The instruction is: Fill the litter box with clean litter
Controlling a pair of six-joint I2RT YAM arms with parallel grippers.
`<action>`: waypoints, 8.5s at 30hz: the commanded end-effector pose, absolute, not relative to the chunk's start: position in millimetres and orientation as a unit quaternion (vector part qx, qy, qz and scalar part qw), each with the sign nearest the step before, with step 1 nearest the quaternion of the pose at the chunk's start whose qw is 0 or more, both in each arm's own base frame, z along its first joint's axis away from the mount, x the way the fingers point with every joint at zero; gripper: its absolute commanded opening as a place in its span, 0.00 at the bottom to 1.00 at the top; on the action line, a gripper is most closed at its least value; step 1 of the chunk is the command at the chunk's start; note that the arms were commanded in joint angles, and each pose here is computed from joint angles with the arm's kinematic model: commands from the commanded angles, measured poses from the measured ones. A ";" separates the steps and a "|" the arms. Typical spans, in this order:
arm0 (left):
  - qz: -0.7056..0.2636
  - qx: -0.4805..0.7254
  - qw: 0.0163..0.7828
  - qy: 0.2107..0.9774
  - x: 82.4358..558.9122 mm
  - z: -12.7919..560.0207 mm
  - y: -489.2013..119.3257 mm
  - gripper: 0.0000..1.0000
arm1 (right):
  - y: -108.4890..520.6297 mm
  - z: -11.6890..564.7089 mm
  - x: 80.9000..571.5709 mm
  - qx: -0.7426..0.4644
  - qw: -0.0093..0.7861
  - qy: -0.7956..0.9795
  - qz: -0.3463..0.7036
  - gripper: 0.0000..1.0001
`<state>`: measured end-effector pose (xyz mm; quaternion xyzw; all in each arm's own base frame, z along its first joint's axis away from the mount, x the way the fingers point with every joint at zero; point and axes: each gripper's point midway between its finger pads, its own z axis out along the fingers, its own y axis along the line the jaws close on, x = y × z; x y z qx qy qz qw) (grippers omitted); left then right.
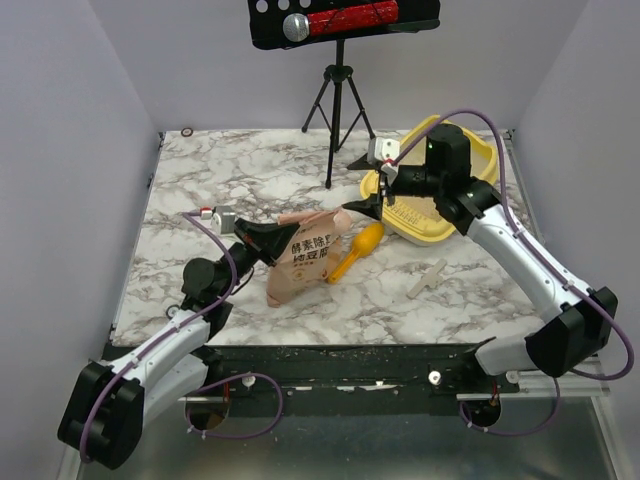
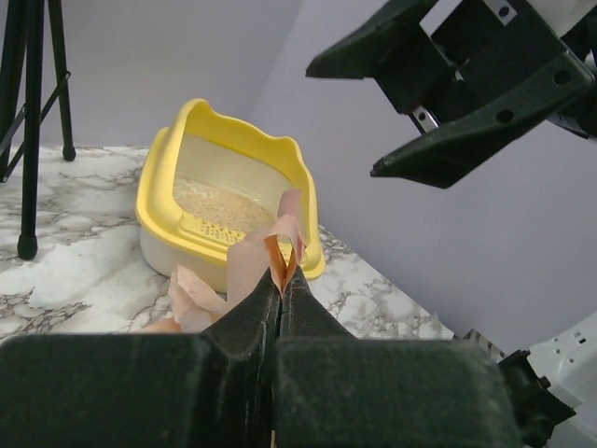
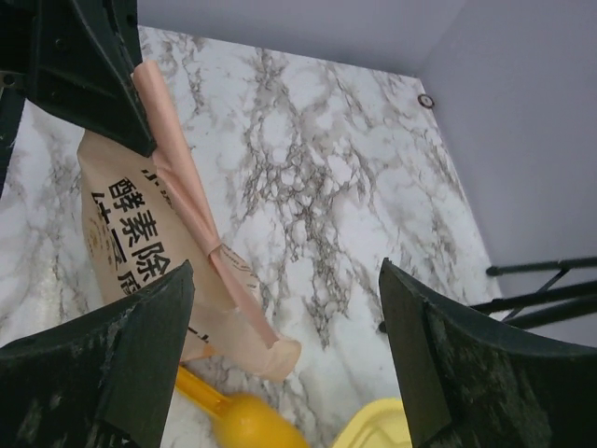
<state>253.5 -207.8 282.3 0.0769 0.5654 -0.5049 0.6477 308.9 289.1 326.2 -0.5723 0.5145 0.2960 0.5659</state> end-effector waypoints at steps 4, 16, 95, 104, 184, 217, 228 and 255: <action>-0.519 0.116 0.700 0.476 226.7 335.5 -199.3 0.00 | 314.1 327.1 278.5 -0.652 0.513 0.417 0.372 0.88; -0.513 0.115 0.703 0.479 224.5 336.4 -196.6 0.00 | 339.8 269.1 282.7 -0.673 0.435 0.431 0.414 0.86; -0.099 0.474 0.504 0.715 292.1 263.1 -228.5 0.00 | 327.7 241.2 284.5 -0.651 0.389 0.532 0.376 0.40; -0.031 0.536 0.672 0.509 274.9 371.6 -225.2 0.00 | 293.1 300.3 319.6 -0.546 0.544 0.589 0.244 0.68; -0.237 0.548 0.667 0.445 226.9 305.0 -192.7 0.00 | 345.2 172.5 236.3 -0.649 0.345 0.578 0.355 0.64; -0.229 0.545 0.679 0.435 220.4 311.2 -194.6 0.00 | 349.5 143.3 245.1 -0.640 0.301 0.616 0.347 0.54; -0.199 0.520 0.707 0.436 229.0 323.2 -188.1 0.00 | 314.8 175.9 305.9 -0.577 0.398 0.691 0.174 0.00; -0.131 0.505 0.719 0.459 256.1 298.9 -186.0 0.00 | 273.4 229.2 322.7 -0.398 0.511 0.752 0.122 0.49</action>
